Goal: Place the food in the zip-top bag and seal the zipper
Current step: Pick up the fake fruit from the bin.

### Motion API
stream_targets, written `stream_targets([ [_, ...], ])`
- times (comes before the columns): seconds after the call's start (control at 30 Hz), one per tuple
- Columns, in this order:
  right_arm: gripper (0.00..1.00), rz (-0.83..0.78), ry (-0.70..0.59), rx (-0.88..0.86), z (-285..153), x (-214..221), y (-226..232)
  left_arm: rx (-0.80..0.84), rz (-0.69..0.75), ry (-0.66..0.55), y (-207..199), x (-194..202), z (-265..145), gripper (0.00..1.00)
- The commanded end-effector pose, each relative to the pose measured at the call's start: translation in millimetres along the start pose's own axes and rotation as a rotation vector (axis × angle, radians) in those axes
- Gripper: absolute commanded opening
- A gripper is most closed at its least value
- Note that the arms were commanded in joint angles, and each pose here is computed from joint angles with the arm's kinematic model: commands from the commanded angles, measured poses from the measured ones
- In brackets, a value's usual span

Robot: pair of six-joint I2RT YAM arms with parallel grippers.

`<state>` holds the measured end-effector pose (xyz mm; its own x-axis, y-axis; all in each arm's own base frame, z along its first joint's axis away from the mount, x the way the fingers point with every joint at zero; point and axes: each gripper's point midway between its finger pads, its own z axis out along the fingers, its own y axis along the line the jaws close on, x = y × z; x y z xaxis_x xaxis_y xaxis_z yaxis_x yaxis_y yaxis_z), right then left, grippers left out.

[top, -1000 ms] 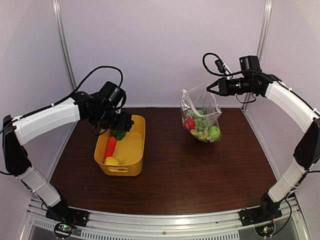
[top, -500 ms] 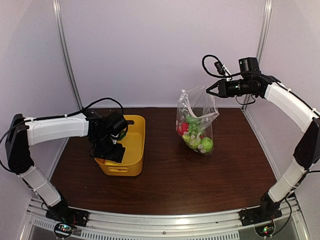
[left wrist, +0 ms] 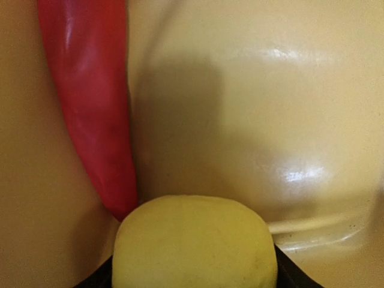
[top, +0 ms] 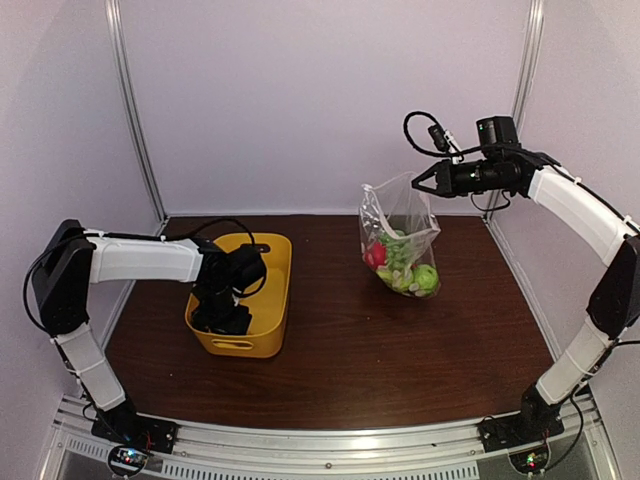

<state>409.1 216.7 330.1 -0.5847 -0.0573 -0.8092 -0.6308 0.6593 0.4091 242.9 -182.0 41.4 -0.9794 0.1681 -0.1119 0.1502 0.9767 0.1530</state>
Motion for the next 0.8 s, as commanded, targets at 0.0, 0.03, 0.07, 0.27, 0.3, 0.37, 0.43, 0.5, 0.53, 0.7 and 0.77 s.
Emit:
stream_targets([
  [0.0,0.0,-0.029,-0.034,-0.026,-3.4,-8.1,9.1,0.023,0.011,-0.057,-11.7,-16.1,-7.9,0.59],
  [0.03,0.0,-0.03,-0.035,-0.028,-3.0,-8.4,9.1,0.032,0.013,-0.067,-13.9,-19.0,-12.1,0.56],
  [0.07,0.0,-0.029,-0.036,-0.027,-3.5,-8.9,9.2,0.039,0.015,-0.077,-15.6,-21.5,-17.2,0.55],
  [0.27,0.0,-0.031,-0.035,-0.026,-3.7,-7.5,9.2,0.079,0.035,-0.136,-26.5,-39.5,-51.7,0.51],
  [0.3,0.0,-0.03,-0.034,-0.024,-3.4,-6.9,8.7,0.085,0.038,-0.149,-28.2,-43.1,-58.1,0.51],
  [0.37,0.0,-0.032,-0.035,-0.023,-3.7,-7.1,8.8,0.093,0.041,-0.175,-30.1,-51.2,-72.3,0.5],
  [0.43,0.0,-0.035,-0.034,-0.022,-4.2,-6.5,9.5,0.099,0.046,-0.205,-31.2,-59.4,-85.9,0.48],
  [0.5,0.0,-0.038,-0.036,-0.021,-5.4,-6.5,10.1,0.103,0.05,-0.249,-32.8,-68.3,-101.3,0.47],
  [0.53,0.0,-0.04,-0.037,-0.019,-6.1,-6.4,10.3,0.111,0.053,-0.271,-35.1,-72.0,-109.7,0.46],
  [0.7,0.0,-0.041,-0.031,-0.017,-5.8,-3.1,11.1,0.213,0.092,-0.421,-57.2,-96.1,-159.5,0.45],
  [0.77,0.0,-0.043,-0.028,-0.02,-4.4,-2.1,12.3,0.313,0.122,-0.522,-77.3,-109.0,-186.8,0.44],
])
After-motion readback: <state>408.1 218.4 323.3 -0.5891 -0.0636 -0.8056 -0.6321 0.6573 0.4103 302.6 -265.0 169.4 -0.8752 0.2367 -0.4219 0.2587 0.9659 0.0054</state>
